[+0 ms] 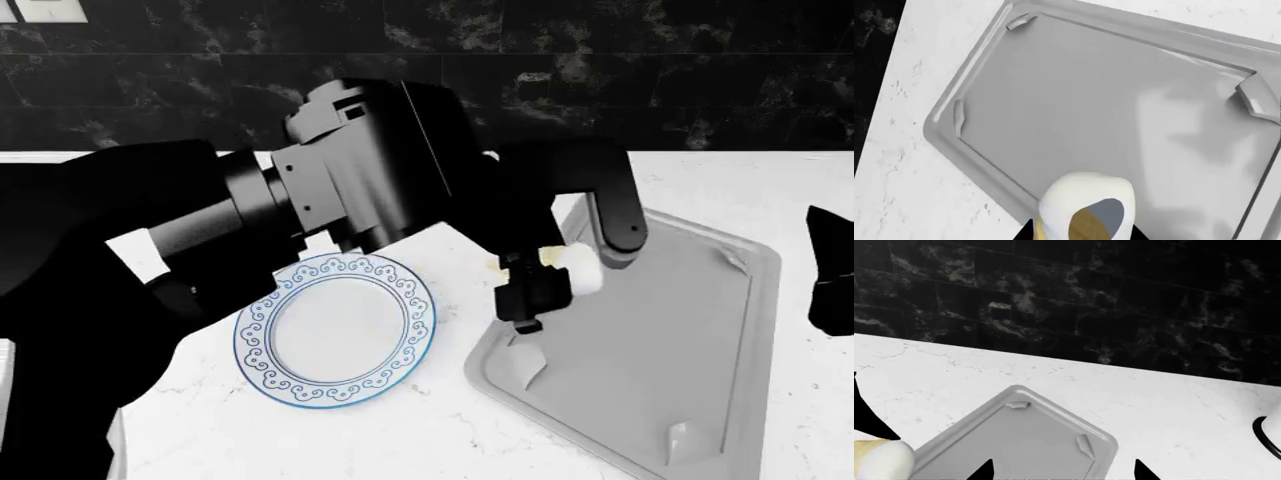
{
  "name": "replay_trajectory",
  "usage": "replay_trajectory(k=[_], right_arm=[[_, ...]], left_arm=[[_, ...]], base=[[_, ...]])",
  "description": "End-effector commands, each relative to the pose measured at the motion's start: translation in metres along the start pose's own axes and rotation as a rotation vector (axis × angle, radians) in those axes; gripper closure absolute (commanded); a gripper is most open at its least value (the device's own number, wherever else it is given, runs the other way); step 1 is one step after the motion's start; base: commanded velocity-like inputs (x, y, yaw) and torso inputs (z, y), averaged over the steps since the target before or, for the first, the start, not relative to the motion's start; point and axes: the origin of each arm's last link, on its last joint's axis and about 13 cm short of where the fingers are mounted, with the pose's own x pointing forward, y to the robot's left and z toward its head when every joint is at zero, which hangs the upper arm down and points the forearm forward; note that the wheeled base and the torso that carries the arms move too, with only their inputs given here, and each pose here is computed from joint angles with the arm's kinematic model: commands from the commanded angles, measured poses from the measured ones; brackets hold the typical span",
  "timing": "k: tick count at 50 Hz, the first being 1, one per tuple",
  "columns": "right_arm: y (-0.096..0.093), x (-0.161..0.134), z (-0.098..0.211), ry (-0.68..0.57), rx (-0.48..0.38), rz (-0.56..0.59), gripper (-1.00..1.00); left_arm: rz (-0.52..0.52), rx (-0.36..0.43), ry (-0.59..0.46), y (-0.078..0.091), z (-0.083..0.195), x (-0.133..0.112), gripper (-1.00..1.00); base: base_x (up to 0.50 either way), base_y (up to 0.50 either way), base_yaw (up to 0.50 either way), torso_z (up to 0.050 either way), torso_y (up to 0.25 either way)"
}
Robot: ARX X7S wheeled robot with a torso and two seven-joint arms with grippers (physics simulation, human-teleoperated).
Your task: Move the dessert items from the plate to the tray.
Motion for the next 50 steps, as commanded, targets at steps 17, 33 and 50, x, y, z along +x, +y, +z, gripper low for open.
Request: replay_trajectory(k=[17, 33, 50], right_arm=[[-0.008, -0.011, -0.006, -0.002, 0.019, -0.031, -1.00], [-0.013, -0.015, -0.010, 0.000, 0.033, -0.048, -1.00], [-0.012, -0.018, -0.012, 0.008, 0.032, -0.056, -1.00]], left_arm=[[0.025, -0.019, -0.167, -0.017, 0.006, 0.021, 1.00], [0.000, -0.003, -0.182, -0.033, 0.003, 0.036, 1.00], [-0.004, 0.009, -0.188, -0.044, -0.002, 0.049, 1.00]], base=[[0.00, 0.00, 0.00, 0.000, 0.001], [0.00, 0.00, 0.00, 0.000, 0.000], [0.00, 0.00, 0.00, 0.000, 0.000]])
